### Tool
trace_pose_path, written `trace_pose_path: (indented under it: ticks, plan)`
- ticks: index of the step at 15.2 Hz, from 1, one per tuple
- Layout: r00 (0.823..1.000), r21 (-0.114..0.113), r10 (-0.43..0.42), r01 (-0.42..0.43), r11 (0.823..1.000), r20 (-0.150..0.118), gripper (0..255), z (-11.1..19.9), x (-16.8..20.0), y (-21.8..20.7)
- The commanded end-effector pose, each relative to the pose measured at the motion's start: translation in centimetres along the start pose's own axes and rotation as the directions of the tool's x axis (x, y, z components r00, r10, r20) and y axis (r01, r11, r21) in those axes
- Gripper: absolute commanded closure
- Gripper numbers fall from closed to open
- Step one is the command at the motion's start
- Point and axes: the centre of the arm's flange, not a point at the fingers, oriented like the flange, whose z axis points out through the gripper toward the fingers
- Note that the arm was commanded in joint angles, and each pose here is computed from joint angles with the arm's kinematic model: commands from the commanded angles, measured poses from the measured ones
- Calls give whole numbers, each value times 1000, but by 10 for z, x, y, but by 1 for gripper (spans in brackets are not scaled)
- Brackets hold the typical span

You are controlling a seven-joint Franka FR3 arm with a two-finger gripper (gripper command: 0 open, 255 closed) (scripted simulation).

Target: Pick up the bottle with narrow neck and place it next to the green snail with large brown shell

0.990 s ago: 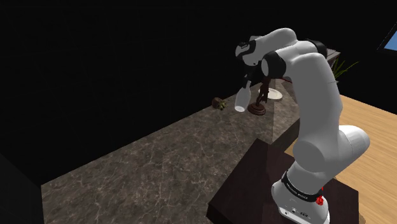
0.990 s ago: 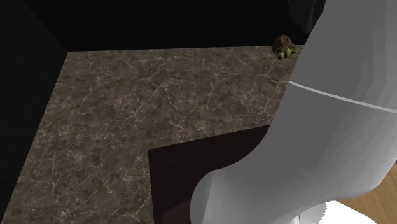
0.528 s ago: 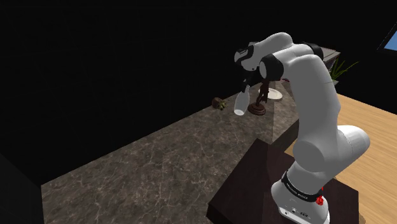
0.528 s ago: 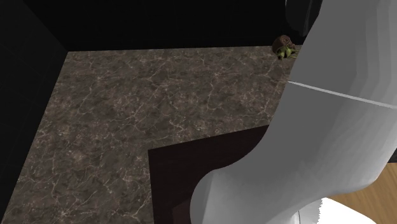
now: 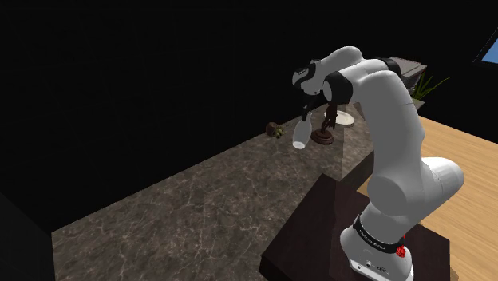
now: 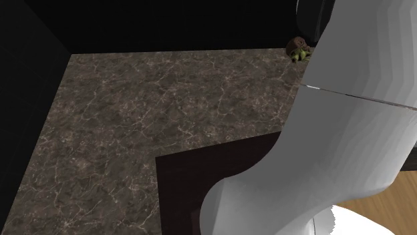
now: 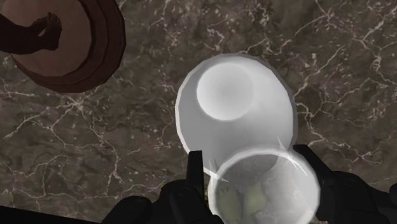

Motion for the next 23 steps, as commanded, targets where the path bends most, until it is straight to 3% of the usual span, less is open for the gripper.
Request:
trace_pose_path:
  ticks: [1,5,6,11,15,23]
  plan:
    - [1000,-1,0,0,1000,-1,255,1,0,0]
    - [1000,-1,0,0,1000,-1,255,1,0,0]
    - [1000,-1,0,0,1000,-1,0,1,0,0]
    - [1000,-1,0,0,1000,-1,0,1,0,0]
    - [1000,-1,0,0,1000,-1,0,-49,0,0]
    - [1000,-1,0,0,1000,-1,0,-49,0,0]
